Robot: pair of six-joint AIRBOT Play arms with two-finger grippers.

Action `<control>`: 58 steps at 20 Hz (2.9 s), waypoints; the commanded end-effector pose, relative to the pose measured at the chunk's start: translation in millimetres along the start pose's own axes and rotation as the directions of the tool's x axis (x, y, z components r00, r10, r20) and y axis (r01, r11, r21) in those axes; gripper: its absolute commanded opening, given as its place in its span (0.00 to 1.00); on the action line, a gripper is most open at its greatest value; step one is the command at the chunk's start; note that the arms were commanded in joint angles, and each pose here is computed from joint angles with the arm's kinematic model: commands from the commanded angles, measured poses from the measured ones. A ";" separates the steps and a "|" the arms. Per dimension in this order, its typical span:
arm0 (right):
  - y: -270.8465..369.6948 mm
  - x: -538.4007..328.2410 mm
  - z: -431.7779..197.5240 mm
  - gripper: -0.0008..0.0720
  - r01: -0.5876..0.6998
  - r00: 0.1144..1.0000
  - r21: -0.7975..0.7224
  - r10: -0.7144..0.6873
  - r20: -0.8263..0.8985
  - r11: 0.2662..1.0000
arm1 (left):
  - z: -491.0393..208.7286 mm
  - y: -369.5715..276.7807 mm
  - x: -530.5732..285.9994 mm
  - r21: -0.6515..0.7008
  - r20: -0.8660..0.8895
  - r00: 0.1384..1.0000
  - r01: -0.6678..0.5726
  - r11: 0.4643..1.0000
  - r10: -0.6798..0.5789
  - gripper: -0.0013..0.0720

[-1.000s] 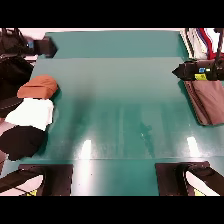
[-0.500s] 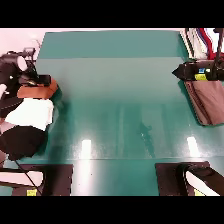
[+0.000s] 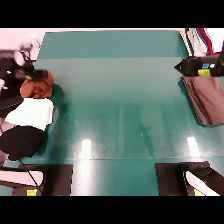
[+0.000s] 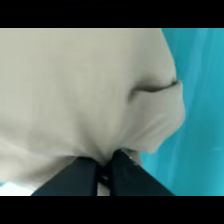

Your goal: Fold the shirts.

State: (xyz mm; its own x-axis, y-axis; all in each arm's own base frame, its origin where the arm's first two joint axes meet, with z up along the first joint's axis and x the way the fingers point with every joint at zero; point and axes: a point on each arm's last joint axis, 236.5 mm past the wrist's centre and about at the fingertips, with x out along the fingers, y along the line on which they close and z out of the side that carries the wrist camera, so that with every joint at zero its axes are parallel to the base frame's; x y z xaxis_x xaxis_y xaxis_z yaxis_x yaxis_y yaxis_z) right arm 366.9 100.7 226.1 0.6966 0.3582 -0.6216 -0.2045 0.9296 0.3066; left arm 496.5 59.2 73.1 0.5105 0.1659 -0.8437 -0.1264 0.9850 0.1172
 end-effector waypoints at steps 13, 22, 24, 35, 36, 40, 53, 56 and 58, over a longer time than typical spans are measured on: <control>54.1 -115.5 106.7 0.04 -0.037 0.935 -0.121 0.077 0.347 0.992 | -63.2 -254.0 -290.4 0.513 0.113 0.783 0.482 0.710 -0.612 0.05; 53.5 -113.4 99.5 0.03 -0.037 0.945 -0.121 0.074 0.318 0.992 | -77.9 -353.1 -181.3 0.366 -0.056 0.708 0.670 0.646 -0.704 0.93; 53.4 -113.0 98.4 0.03 -0.038 0.947 -0.121 0.074 0.313 0.992 | -68.6 -314.5 -119.2 0.254 -0.113 0.769 0.635 0.730 -0.629 0.93; 33.7 -64.8 36.6 0.03 -0.034 0.999 -0.081 0.036 0.031 0.996 | -117.1 -273.9 35.1 -0.057 -0.389 0.692 0.641 0.765 -0.608 0.93; 25.4 -48.2 19.8 0.03 -0.028 0.999 -0.061 0.026 -0.025 0.998 | -115.7 -274.0 35.8 -0.056 -0.383 0.695 0.640 0.766 -0.609 0.89; -32.0 17.4 -73.5 0.04 0.057 0.958 0.084 -0.031 -0.286 0.995 | -113.9 -272.0 37.2 -0.028 -0.379 0.703 0.641 0.767 -0.601 0.05; -24.5 149.3 -298.4 0.82 -0.061 0.684 0.298 0.257 -0.683 0.953 | -100.4 -272.0 21.0 -0.001 -0.379 0.700 0.654 0.756 -0.606 0.05; -10.2 169.2 -286.4 0.58 -0.102 0.700 0.238 0.240 -0.673 0.966 | -102.4 -271.7 19.9 -0.001 -0.388 0.696 0.655 0.755 -0.605 0.05; -4.5 178.8 -264.2 0.10 -0.125 0.747 0.198 0.223 -0.626 0.972 | -104.2 -271.1 16.9 -0.001 -0.397 0.691 0.658 0.753 -0.604 0.05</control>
State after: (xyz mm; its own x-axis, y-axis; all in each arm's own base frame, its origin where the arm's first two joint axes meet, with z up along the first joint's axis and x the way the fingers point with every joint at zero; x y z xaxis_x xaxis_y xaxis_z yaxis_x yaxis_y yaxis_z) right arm 288.5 164.9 -84.1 -0.0141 0.5138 -0.8578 -0.0963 0.8532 0.5126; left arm 455.5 -209.8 -29.5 0.1090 -0.4976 -0.8605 0.2384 0.8535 -0.4633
